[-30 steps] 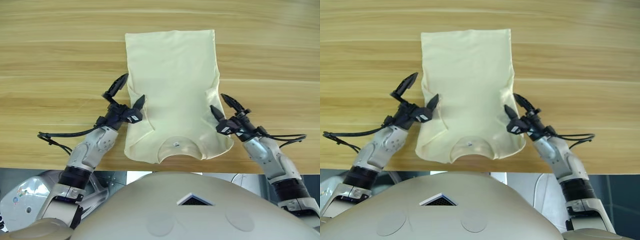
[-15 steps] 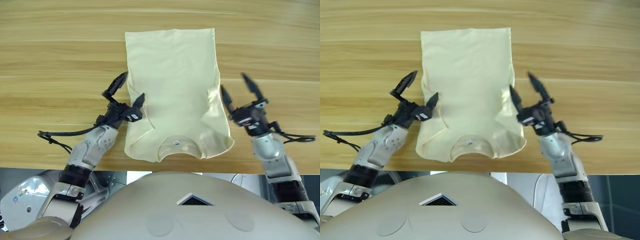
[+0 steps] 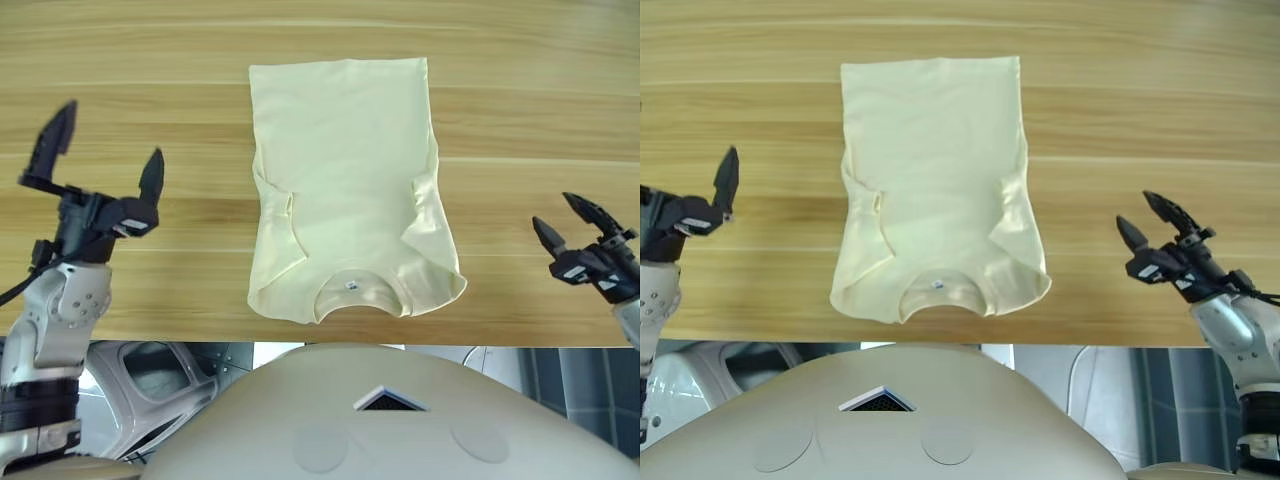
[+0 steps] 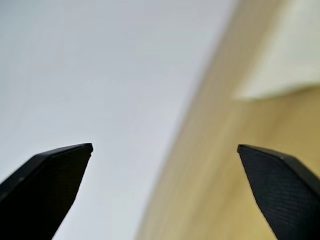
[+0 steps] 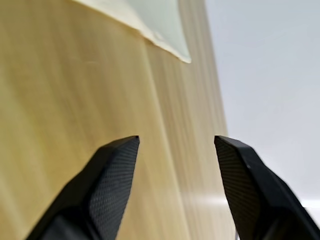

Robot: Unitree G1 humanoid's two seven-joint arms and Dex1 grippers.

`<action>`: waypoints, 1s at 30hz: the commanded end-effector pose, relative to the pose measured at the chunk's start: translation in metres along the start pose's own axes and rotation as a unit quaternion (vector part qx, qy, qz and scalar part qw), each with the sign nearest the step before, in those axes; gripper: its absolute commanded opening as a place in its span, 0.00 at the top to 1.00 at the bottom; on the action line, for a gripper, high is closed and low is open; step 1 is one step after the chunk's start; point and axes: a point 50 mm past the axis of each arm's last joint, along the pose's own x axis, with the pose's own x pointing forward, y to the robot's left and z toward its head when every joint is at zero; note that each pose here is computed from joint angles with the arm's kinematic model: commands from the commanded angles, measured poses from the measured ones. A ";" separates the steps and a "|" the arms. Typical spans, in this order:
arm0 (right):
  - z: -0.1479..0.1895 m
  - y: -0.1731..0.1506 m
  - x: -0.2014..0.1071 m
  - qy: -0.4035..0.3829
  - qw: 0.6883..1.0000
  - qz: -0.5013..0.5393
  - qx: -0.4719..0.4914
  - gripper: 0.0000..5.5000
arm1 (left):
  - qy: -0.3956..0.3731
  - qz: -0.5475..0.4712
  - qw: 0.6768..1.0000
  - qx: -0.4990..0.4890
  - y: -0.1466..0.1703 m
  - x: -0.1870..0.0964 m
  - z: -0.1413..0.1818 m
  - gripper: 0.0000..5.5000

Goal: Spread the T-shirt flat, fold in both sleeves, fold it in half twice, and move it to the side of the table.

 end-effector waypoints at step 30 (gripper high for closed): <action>0.033 0.035 0.002 -0.062 0.980 0.190 -0.015 0.49 | -0.206 -0.462 0.862 -0.033 -0.080 -0.017 0.050 0.52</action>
